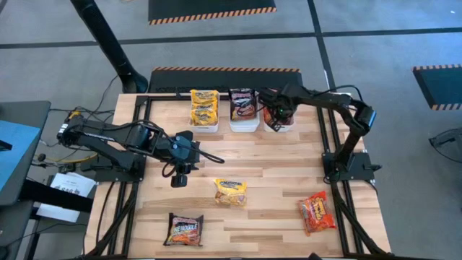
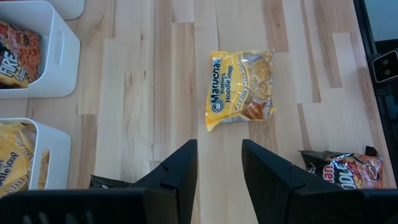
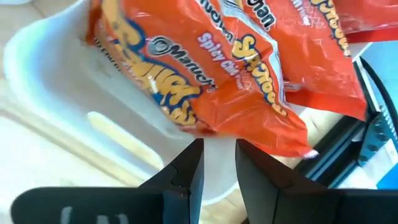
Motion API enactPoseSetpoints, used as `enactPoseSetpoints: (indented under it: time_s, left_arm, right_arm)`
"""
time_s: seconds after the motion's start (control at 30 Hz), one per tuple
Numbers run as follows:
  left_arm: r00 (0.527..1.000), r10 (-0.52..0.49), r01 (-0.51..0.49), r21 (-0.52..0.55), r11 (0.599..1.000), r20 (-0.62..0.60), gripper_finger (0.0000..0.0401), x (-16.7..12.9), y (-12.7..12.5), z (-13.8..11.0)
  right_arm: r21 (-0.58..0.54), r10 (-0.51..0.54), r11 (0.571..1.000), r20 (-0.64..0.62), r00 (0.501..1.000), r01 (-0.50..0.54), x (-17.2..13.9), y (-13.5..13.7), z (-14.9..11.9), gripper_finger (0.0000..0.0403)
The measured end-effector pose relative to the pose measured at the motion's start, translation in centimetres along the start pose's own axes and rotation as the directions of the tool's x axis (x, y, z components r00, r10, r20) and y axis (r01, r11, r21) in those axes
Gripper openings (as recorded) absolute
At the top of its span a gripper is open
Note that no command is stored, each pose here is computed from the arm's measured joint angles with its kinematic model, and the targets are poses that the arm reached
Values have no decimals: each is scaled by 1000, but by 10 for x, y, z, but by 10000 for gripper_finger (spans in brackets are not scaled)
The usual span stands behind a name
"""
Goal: Sort Maruchan noodles
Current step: Put the black noodle pack into the middle white bin
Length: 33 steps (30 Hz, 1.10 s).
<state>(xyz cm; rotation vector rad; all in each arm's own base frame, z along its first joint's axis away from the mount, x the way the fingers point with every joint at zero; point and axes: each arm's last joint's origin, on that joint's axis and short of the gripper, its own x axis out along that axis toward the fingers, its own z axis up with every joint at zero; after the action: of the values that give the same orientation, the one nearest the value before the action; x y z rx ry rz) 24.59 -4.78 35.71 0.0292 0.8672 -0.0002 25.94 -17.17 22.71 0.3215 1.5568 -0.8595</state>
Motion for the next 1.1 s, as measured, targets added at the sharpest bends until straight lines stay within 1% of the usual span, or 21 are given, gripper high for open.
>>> enactPoseSetpoints:
  time_s: [0.27,0.37,0.43,0.57,0.67,0.77,0.87,0.97,1.03,1.1]
  left_arm:
    - [1000,6,-6,-1,1000,-7,112,0,0,-1]
    - [999,2,-2,-3,1000,-45,112,0,1,-4]
    - [997,6,-8,-24,1000,-72,112,0,3,-7]
    - [988,34,-42,-48,998,-154,113,0,9,-14]
    - [976,53,-67,-58,996,-213,113,-1,15,-19]
    - [971,73,-94,-84,992,-229,113,0,22,-20]
    - [959,152,-186,-125,975,-237,113,0,33,-21]
    - [940,200,-240,-118,964,-278,113,-1,42,-24]
    - [935,204,-245,-113,963,-289,113,-1,46,-25]
    - [936,171,-214,-112,970,-309,113,-2,48,-27]
  right_arm:
    - [-49,-5,999,-10,1000,4,-22,11,-4,116]
    - [-75,-6,997,-9,1000,5,-25,17,-6,116]
    - [-93,-8,996,-13,1000,7,-27,21,-8,116]
    - [-110,-5,994,7,1000,5,-33,30,-12,116]
    - [-135,8,991,51,999,-1,-45,37,-19,116]
    - [-128,32,992,108,994,-18,-62,41,-31,116]
    - [-110,62,993,172,983,-43,-81,41,-45,116]
    - [-89,101,993,244,965,-81,-101,41,-62,116]
    - [-82,131,990,293,947,-112,-114,39,-75,116]
    - [-75,162,987,336,928,-146,-126,38,-88,116]
